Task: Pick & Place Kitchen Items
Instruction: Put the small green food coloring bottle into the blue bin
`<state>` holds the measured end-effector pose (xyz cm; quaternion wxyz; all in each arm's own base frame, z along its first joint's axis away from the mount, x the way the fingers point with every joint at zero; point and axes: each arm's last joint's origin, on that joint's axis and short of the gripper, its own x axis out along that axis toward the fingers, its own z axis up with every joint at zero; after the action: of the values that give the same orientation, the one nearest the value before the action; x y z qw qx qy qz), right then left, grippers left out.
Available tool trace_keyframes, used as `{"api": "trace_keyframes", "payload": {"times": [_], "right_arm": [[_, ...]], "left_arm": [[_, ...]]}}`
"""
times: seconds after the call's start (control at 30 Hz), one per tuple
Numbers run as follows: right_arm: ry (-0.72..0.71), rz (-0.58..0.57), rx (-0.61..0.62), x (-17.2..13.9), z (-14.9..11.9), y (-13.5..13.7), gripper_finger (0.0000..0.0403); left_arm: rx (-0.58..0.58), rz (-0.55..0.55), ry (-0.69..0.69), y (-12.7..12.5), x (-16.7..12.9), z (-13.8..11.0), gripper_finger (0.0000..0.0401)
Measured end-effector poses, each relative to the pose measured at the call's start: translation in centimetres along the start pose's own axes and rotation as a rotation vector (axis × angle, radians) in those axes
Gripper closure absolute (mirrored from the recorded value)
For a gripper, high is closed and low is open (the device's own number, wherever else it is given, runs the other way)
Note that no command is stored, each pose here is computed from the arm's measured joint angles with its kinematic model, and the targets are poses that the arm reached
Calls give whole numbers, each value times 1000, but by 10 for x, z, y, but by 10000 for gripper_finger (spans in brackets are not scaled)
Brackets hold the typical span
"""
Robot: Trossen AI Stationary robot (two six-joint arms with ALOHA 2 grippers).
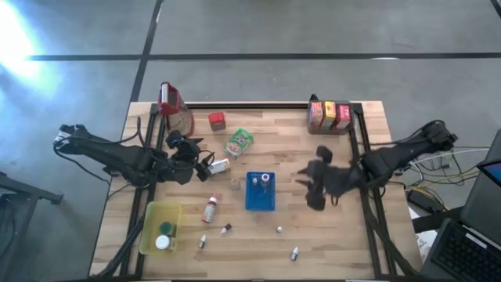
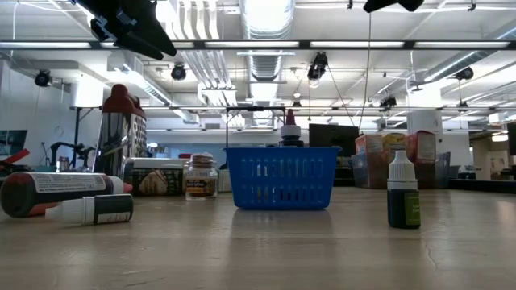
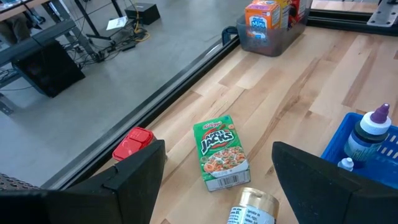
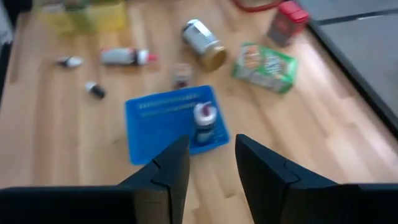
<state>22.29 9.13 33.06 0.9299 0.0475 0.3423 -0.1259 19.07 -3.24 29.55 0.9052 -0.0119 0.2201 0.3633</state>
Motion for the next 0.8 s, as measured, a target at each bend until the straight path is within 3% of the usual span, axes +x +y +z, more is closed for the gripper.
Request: {"api": "trace_keyframes", "payload": {"times": [0.23,0.43,0.8], "right_arm": [[68,41,-60,13,-10,43,291],[119,58,-100,26,-22,75,272],[247,59,-105,63,-44,113,248]], "left_arm": [[0,0,0,0,0,0,101],[0,0,0,0,0,0,101],[0,0,0,0,0,0,101]]}}
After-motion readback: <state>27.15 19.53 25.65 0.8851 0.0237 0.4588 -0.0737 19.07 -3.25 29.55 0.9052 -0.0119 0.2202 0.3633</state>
